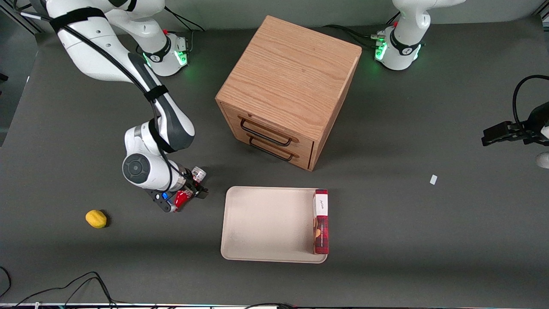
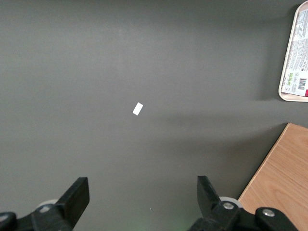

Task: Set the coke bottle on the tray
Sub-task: 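Lower the open right gripper around the bottle's body and close it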

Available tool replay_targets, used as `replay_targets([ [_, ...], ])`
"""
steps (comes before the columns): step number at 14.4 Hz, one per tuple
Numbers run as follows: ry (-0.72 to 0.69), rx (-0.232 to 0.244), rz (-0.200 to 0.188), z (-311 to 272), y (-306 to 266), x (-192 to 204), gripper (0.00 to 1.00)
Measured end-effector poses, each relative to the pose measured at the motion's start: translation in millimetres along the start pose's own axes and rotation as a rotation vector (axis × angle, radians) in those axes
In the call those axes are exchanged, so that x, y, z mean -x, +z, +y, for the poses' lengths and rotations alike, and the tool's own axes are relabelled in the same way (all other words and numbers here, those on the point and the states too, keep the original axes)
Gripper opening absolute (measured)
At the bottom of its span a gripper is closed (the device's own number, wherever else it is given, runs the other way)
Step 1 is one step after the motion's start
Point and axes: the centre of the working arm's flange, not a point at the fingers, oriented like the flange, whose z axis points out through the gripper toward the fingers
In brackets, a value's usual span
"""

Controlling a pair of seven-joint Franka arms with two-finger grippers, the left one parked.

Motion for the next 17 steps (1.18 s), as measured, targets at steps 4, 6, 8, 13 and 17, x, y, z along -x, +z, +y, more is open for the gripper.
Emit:
replay_targets([
  [4, -0.016, 0.030, 0.027, 7.6, 23.2, 1.1, 1.00],
  [6, -0.031, 0.037, 0.046, 12.1, 34.1, 1.9, 1.00],
  [8, -0.040, 0.045, 0.060, 18.1, 46.7, 0.4, 1.00],
  [13, -0.075, 0.050, 0.098, 28.2, 64.6, -1.3, 0.81],
  [17, -0.088, 0.045, 0.106, 26.9, 67.7, 1.6, 0.52],
])
